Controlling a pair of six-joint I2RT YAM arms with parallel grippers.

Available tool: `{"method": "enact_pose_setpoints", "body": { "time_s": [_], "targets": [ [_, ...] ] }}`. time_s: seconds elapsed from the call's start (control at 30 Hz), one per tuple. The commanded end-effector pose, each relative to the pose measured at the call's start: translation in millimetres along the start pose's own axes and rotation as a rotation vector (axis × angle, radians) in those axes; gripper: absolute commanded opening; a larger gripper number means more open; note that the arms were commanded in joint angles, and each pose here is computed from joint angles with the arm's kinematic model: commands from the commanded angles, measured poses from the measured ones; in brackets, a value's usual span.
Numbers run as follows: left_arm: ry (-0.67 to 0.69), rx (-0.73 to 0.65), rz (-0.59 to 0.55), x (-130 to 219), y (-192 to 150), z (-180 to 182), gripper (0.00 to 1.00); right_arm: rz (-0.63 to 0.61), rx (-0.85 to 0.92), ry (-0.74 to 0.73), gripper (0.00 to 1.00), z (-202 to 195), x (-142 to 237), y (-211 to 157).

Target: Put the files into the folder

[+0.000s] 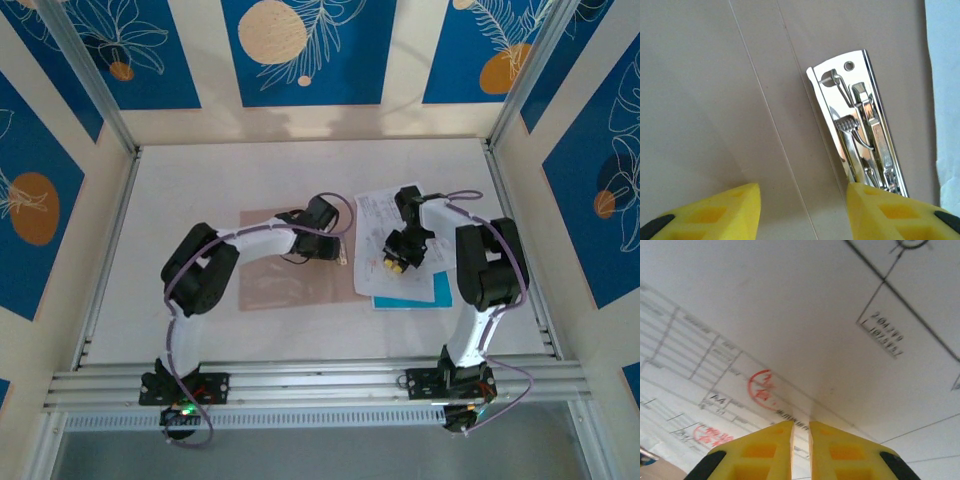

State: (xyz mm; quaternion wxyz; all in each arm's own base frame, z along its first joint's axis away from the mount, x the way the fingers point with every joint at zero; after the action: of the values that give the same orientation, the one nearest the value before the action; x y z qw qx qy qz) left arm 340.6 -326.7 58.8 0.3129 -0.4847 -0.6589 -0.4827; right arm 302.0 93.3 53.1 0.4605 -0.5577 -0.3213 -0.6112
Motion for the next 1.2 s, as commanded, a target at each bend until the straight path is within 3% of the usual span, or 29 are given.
{"method": "enact_pose_setpoints", "body": {
  "time_s": [0.0,0.23,0.5,0.77,1.17],
  "targets": [
    [-0.025,-0.024,-0.053,29,1,-12,0.49,-0.088,0.011,0.02,0.18,0,30,-2],
    [-0.191,0.04,-0.045,60,-20,-66,0.49,-0.185,-0.021,0.154,0.29,-18,60,4],
    [-0.389,0.143,0.03,34,-32,-129,0.5,-0.157,-0.097,0.248,0.29,-34,57,36],
    [-0.419,0.174,0.053,0,-26,-146,0.5,-0.094,-0.151,0.186,0.27,-47,39,61],
    [-0.323,0.213,0.047,-31,-29,-132,0.48,0.016,-0.142,0.12,0.26,-48,9,52]
  ]
}}
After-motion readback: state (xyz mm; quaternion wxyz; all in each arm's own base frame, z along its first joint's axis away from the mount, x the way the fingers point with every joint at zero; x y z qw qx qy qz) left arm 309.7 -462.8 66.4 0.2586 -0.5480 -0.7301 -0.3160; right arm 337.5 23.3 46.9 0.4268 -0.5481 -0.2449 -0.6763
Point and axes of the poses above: each hand's point on the last joint's axis, 136 mm out from that joint toward the fingers, its own x axis back along the fingers, its own z axis along the line the jaws close on, y = z × x, the point moved 3 cm from there along x, back along the fingers, and after that the axes turned 13 degrees about x, right-handed, at the moved point
